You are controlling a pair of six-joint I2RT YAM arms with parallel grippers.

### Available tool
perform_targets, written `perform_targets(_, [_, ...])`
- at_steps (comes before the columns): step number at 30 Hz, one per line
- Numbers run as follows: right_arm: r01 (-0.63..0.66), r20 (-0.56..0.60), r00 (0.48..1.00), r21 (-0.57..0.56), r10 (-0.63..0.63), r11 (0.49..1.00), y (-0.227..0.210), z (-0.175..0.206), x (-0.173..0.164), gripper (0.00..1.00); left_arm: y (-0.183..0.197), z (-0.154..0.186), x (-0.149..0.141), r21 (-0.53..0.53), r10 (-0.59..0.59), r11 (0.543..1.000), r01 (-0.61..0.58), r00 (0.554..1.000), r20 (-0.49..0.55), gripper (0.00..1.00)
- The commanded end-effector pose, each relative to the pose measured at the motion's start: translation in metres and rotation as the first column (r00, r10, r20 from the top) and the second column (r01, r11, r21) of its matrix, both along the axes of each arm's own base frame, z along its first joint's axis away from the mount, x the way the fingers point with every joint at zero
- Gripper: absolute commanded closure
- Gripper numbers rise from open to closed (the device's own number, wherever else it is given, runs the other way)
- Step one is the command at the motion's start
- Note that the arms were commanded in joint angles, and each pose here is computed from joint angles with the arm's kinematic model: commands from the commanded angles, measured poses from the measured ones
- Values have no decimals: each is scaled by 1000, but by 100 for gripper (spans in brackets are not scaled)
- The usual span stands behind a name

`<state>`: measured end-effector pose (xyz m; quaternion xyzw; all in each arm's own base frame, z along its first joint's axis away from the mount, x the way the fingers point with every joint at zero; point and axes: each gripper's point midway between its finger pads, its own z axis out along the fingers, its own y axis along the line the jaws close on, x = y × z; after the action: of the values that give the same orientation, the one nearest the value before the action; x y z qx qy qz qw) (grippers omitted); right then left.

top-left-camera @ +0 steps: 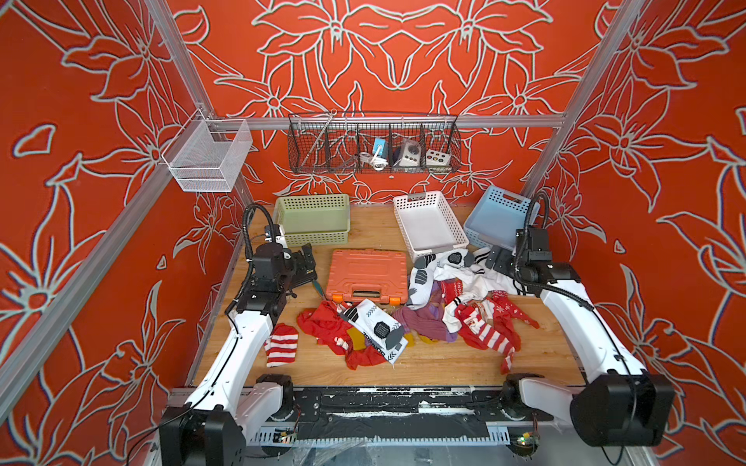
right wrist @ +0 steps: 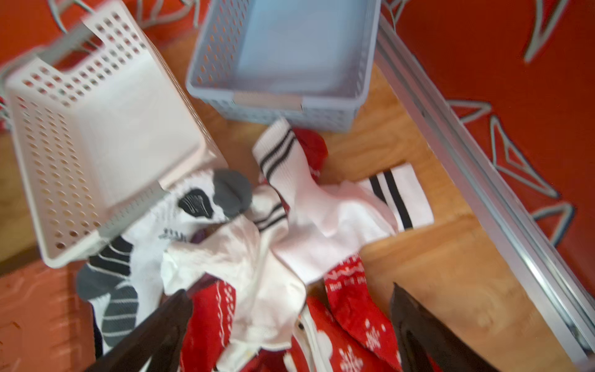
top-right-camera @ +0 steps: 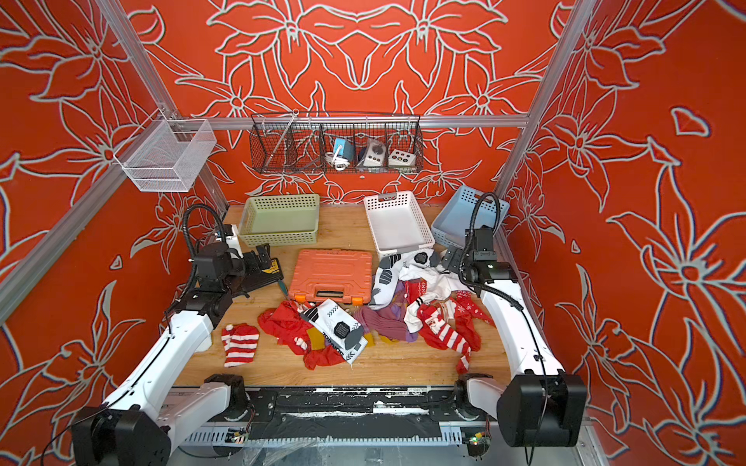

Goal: Sort the socks into the basket by color
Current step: Pick up the sock from the center of the board.

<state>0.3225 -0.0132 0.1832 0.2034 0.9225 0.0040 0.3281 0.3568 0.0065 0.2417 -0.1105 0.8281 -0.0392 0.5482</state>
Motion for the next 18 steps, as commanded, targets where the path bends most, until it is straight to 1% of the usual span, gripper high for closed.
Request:
perform_targets(1, [68,-198,978,22,-63,997,-3,-27,-47,5,-19,-1,-7,-39,-53,998,50,995,-83,0])
perform_targets(4, [93,-277,958,48,-76,995,1,-41,-65,9,-33,0,-4,-47,-86,996,80,987,-139,1])
perform_targets(6, [115,-323,942,44,-95,992,-1,-50,-78,12,-43,2,-2,-49,-108,994,102,981,-159,2])
perform_targets(8, [126,-349,931,33,-107,991,-2,-57,-85,16,-52,5,-1,-53,-132,991,125,978,-160,3])
perform_targets(11, [149,-394,909,11,-133,989,-7,-72,-94,18,-64,7,0,-64,-162,986,153,973,-164,3])
perform_targets(15, [167,-416,895,-19,-159,986,-13,-87,-94,19,-75,7,3,-83,-201,979,188,959,-201,3])
perform_targets(18, [167,-403,901,-18,-160,986,-15,-94,-84,21,-80,8,3,-90,-220,974,205,954,-203,3])
